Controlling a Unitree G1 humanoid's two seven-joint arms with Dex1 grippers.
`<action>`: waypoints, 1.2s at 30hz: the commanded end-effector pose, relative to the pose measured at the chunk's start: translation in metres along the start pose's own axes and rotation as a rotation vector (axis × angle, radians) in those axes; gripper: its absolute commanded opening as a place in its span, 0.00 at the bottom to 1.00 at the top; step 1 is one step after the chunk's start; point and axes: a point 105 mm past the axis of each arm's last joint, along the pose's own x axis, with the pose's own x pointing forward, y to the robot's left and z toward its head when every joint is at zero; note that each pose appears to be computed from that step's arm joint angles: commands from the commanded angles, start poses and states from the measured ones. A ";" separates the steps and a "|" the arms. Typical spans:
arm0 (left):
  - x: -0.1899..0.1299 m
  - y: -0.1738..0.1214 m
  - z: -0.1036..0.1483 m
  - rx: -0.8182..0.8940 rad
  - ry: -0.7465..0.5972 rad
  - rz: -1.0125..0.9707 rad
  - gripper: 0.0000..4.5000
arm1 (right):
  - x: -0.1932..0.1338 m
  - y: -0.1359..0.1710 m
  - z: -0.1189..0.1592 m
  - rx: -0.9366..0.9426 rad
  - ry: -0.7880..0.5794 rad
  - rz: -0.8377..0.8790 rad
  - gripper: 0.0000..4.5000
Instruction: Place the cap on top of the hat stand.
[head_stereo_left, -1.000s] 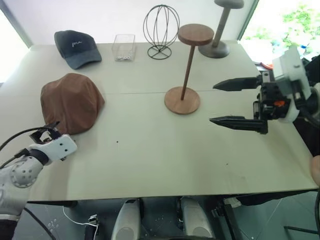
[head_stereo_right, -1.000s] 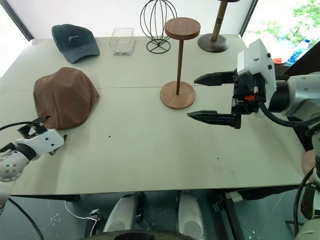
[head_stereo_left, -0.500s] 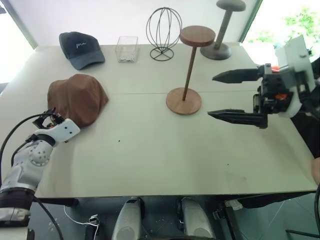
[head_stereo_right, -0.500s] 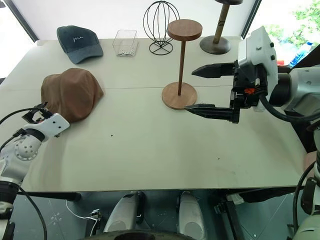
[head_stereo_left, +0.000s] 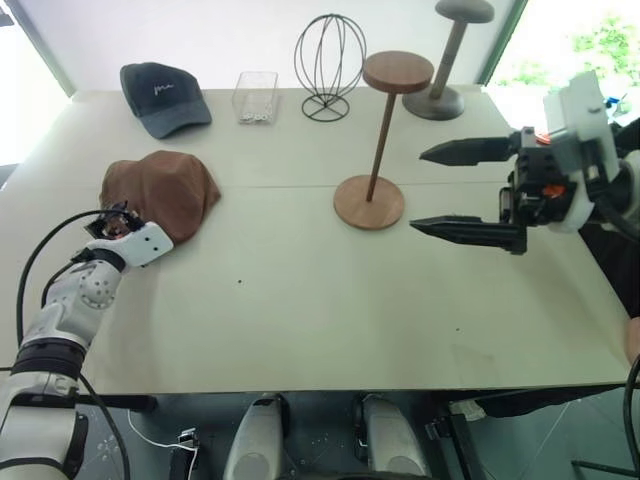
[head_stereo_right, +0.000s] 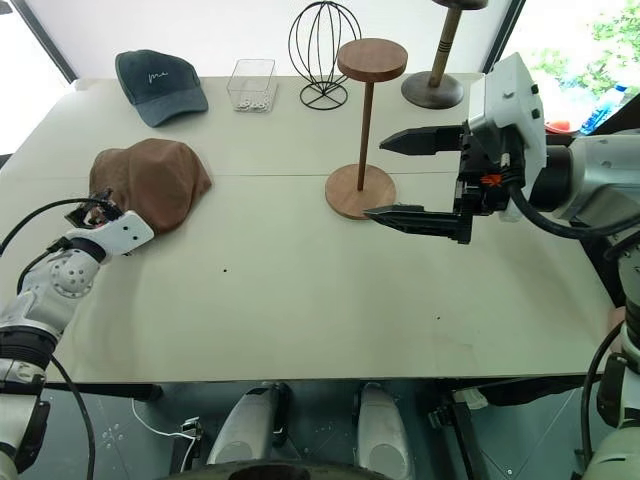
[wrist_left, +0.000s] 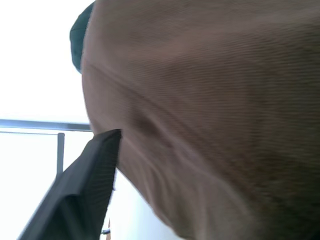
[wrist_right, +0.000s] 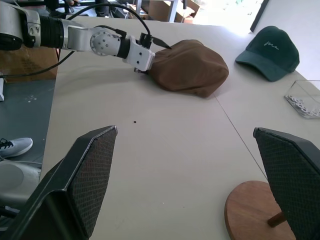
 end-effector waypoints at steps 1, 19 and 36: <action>-0.001 0.017 0.003 -0.001 -0.030 0.048 0.37 | -0.003 0.002 0.015 -0.053 -0.035 0.000 1.00; -0.022 0.174 0.060 0.026 -0.238 0.425 0.01 | -0.030 -0.024 0.022 -0.118 -0.009 -0.137 1.00; -0.060 0.214 0.306 -0.080 -1.107 0.279 0.01 | -0.065 -0.044 0.033 -0.113 -0.026 -0.303 1.00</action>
